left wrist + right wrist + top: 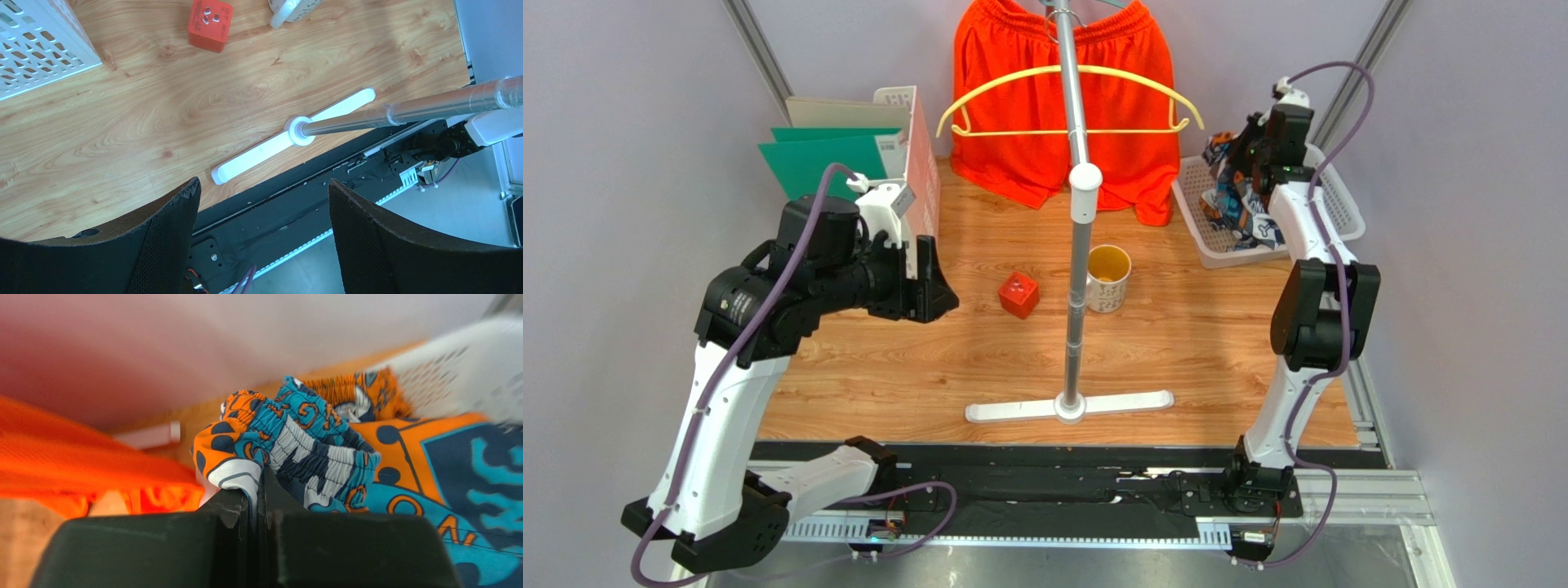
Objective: Remove the shorts from the hanger
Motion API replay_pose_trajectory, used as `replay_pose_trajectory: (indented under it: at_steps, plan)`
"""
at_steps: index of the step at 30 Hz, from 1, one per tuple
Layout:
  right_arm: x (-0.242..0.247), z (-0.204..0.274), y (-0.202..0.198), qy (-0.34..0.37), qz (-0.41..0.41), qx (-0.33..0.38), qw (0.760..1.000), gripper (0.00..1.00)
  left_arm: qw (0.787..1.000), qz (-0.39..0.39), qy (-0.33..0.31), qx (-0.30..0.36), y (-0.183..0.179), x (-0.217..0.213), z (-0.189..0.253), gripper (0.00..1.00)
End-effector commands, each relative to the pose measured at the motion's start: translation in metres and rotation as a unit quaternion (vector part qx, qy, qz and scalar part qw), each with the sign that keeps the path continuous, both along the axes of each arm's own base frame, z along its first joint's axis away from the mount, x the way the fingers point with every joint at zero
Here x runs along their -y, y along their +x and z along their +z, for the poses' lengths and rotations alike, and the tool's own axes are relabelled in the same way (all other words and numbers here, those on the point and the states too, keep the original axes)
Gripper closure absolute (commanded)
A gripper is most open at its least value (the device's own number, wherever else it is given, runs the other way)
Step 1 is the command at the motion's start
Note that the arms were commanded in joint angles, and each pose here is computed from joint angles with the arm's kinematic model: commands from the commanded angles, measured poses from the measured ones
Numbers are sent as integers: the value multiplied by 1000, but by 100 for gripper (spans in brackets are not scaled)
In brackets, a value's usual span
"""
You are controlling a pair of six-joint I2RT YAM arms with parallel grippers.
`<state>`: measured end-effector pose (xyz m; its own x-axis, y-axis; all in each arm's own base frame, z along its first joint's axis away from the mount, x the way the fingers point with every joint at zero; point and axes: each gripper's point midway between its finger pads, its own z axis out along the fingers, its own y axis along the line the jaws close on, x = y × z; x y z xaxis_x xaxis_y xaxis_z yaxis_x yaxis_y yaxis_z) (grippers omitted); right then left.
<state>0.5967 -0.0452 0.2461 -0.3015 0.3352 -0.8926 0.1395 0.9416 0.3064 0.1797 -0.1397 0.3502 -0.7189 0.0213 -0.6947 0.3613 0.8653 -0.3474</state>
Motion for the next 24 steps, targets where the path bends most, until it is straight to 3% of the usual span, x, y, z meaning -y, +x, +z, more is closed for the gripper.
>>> replay_pose_trajectory:
  at_steps: [1,4,5,7,8,11,13,15,20,24]
  plan:
    - [20,-39,-7,44,-67,-41,996,100,999,18,-15,29,-7,-8,16,20]
    - [26,-59,-7,55,-93,-88,990,94,999,19,-15,30,-8,-9,17,20]
    - [24,-64,-7,63,-93,-101,989,82,999,20,-17,33,-8,-8,18,19]
    - [22,-58,-7,68,-90,-114,987,69,999,19,-19,38,-7,-8,21,19]
    - [22,-56,-7,72,-94,-115,986,56,999,20,-21,42,-5,-7,23,19]
    - [23,-45,-16,72,-102,-119,985,35,998,20,-26,55,-3,-7,31,19]
    - [22,-35,-25,70,-104,-129,984,26,997,16,-35,65,-3,-5,37,19]
    - [19,-28,-37,79,-106,-146,980,2,997,12,-44,70,-3,-2,40,19]
    - [0,-4,-67,112,-83,-158,978,0,992,1,-74,102,-4,4,52,19]
    - [-18,47,-95,147,-65,-107,981,0,988,-4,-90,124,-2,7,64,18]
